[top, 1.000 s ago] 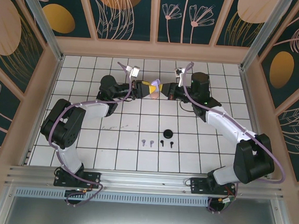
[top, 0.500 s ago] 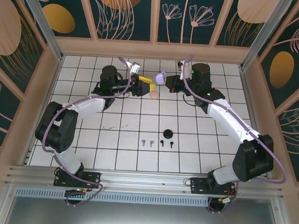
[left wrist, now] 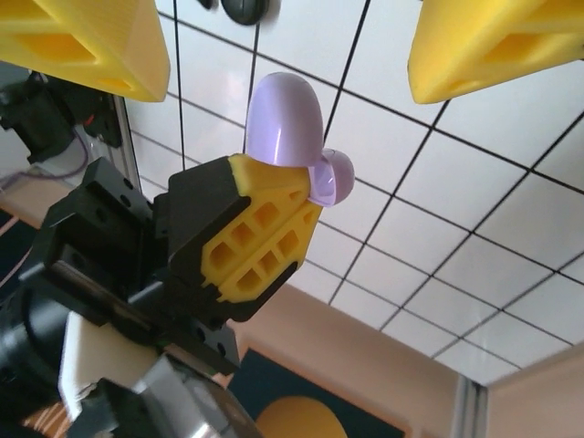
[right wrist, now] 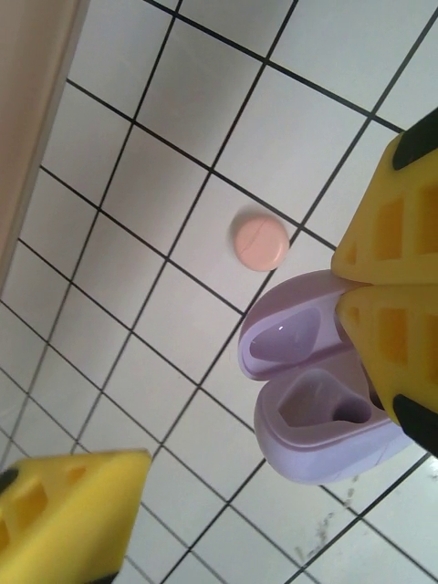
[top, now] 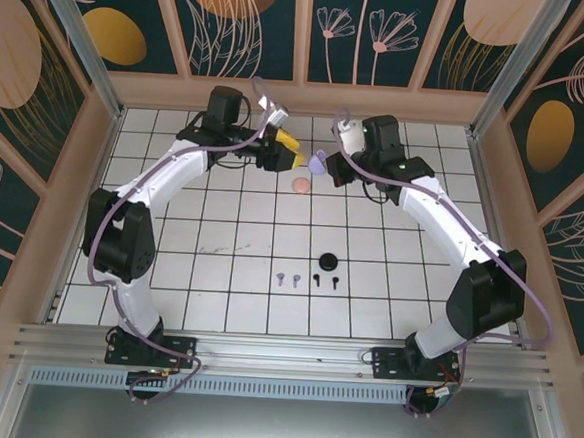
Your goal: Insert the wireless bluetooth earbuds into the charging case
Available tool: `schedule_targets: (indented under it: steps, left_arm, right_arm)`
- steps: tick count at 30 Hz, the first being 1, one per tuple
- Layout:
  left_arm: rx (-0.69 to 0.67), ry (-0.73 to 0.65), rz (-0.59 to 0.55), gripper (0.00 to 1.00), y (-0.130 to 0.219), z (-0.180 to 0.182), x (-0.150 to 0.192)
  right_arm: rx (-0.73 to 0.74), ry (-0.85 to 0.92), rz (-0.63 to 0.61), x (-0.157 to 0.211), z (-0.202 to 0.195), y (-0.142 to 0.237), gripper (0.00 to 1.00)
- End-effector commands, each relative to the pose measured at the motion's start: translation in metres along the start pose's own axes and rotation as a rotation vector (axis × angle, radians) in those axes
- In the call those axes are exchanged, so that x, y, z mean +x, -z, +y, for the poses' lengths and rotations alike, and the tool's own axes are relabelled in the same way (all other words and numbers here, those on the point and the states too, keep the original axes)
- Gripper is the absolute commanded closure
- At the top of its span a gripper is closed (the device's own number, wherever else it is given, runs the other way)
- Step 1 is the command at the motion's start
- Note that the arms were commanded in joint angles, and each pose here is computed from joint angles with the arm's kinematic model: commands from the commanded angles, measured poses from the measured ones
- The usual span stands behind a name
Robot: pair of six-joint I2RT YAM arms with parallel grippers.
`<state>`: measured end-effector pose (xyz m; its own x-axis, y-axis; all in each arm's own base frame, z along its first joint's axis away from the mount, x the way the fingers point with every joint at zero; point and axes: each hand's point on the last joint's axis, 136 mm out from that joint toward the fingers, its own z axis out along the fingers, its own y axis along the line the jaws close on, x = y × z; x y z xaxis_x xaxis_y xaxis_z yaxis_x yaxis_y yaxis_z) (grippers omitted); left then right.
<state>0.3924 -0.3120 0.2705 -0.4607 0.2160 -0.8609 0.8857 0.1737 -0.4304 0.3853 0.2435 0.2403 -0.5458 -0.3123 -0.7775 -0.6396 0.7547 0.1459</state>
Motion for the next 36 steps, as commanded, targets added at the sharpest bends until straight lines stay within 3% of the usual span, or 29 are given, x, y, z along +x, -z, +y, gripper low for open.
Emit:
schedule_targets:
  steps: [1,4,18,36]
  left_arm:
    - [0.074,0.041,0.097,0.36,-0.003,-0.008,0.025]
    - [0.103,0.047,0.117,0.41,-0.004,-0.01,0.029]
    - [0.149,0.067,0.202,0.41,-0.014,-0.015,0.05]
    - [0.194,0.053,0.185,0.45,-0.015,-0.02,0.048]
  right_arm:
    - [-0.019,0.08,0.038,-0.001,0.009,0.002,1.0]
    - [-0.031,0.1,0.064,0.003,0.014,-0.003,1.0]
    - [-0.073,0.166,0.104,-0.002,0.039,-0.02,1.0]
    - [-0.078,0.19,0.12,0.001,0.049,-0.027,1.0]
